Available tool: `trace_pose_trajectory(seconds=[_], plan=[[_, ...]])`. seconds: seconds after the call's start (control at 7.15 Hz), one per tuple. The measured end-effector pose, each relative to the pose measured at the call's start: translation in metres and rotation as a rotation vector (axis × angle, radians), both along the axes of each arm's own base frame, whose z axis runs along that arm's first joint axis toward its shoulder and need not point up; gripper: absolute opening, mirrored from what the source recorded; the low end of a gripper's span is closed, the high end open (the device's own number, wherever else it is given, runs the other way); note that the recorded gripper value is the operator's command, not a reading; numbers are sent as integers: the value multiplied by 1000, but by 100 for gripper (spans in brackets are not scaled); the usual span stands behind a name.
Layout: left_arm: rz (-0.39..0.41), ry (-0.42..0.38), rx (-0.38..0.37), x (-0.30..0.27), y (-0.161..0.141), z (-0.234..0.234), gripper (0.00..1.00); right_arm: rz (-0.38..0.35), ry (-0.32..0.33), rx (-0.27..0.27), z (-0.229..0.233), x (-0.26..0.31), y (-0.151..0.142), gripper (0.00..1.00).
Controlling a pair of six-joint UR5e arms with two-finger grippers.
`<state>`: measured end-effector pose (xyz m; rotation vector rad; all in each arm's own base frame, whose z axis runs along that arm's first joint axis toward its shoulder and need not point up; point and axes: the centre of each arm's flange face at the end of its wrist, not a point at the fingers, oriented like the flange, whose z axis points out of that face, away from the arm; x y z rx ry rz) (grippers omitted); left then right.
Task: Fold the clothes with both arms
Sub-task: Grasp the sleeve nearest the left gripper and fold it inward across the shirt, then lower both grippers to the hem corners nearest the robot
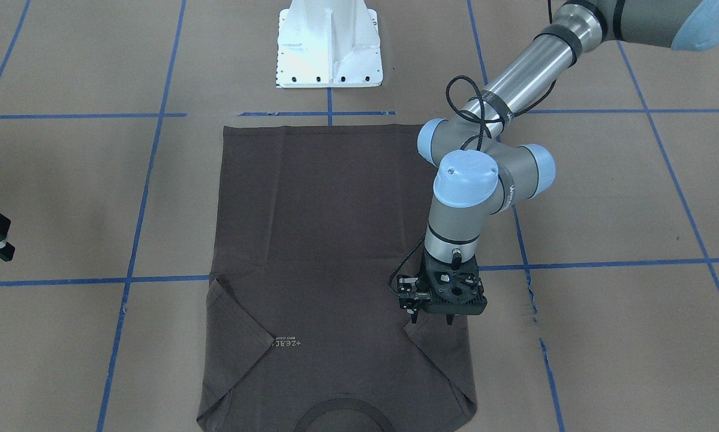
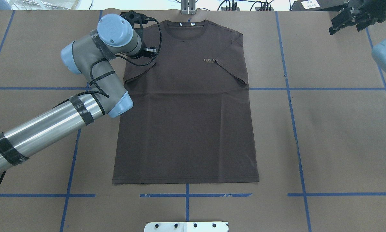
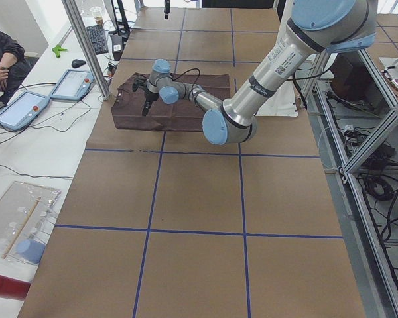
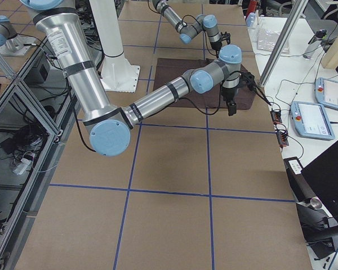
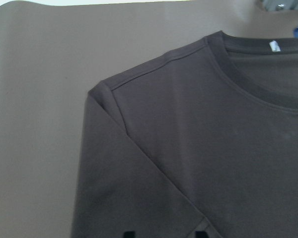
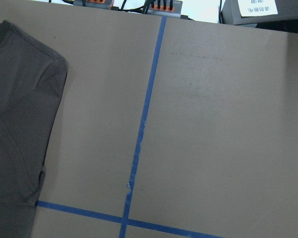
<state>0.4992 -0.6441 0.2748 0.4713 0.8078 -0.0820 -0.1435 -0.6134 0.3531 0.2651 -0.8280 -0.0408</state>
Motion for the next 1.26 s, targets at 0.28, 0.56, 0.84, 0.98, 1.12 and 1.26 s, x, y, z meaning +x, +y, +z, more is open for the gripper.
trace_pose_trajectory(seconds=[0.28,0.56,0.84,0.98,1.12,1.26], plan=[[44,72,38,-35,44,-3,100,61,-34,-58,-30,-48,38,100],[96,152,44,-58,106,-5,100,113,-75,-115,-63,-109,112,100],[122,221,-13,-67,184,8,100,169,-115,-170,-89,-170,204,100],[117,241,-61,-68,224,19,100,186,-129,-194,-94,-192,251,100],[107,250,-115,-65,265,33,100,203,-136,-216,-96,-211,291,100],[99,250,-170,-61,303,48,100,217,-138,-233,-94,-225,322,100]])
